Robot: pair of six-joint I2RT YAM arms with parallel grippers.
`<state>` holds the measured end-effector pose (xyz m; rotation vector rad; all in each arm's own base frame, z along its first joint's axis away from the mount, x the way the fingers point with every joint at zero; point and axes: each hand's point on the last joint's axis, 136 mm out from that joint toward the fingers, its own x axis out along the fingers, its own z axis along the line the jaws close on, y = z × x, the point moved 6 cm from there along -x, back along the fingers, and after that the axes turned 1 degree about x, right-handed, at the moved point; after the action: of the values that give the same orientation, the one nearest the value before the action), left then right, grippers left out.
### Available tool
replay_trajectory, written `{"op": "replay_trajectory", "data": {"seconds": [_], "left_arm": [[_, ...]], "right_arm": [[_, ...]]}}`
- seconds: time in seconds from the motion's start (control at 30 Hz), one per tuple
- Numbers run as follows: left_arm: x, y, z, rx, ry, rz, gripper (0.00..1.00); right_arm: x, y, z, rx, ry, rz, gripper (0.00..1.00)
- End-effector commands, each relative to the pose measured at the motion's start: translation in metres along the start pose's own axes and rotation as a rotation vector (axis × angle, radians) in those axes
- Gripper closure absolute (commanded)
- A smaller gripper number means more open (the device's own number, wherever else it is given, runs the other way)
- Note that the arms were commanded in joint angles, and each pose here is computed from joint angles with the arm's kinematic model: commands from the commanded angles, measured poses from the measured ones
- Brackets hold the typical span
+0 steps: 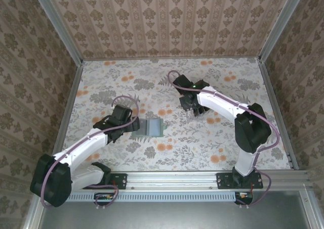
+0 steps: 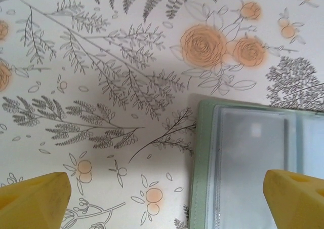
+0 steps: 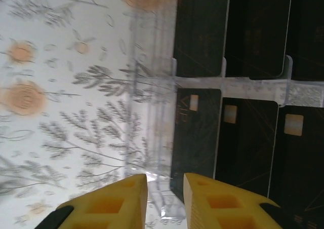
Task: Put the credit cards into the card holder
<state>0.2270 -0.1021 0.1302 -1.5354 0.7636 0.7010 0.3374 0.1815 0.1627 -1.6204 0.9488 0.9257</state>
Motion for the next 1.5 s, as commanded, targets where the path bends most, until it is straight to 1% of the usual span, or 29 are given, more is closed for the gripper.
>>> {"op": "replay_trajectory", "data": {"seconds": [0.0, 0.13, 0.33, 0.6, 0.87, 1.3, 1.47], "left_arm": [[-0.005, -0.010, 0.001, 0.008, 0.005, -0.076, 0.00], [-0.005, -0.008, 0.002, -0.015, 0.011, -0.083, 0.00], [-0.002, -0.006, 0.000, -0.006, 0.017, -0.062, 0.00], [-0.003, -0.007, 0.000, -0.002, 0.017, -0.061, 0.00], [0.000, -0.004, -0.001, 0.001, 0.020, -0.045, 0.00], [0.003, -0.002, -0.002, -0.001, 0.027, -0.028, 0.00], [0.003, -0.001, -0.002, 0.000, 0.018, -0.019, 0.00]], "right_arm": [[0.008, 0.008, -0.014, -0.064, 0.128, 0.043, 0.73], [0.013, 0.010, -0.018, -0.066, 0.156, 0.046, 0.73], [0.019, 0.013, -0.023, -0.056, 0.163, 0.060, 0.73], [0.035, 0.017, -0.019, -0.046, 0.136, 0.096, 0.72], [0.032, 0.014, -0.017, -0.004, 0.073, 0.082, 0.82], [0.023, 0.011, -0.027, 0.145, -0.129, 0.080, 0.99], [0.002, 0.002, -0.030, 0.183, -0.205, 0.030, 1.00]]}}
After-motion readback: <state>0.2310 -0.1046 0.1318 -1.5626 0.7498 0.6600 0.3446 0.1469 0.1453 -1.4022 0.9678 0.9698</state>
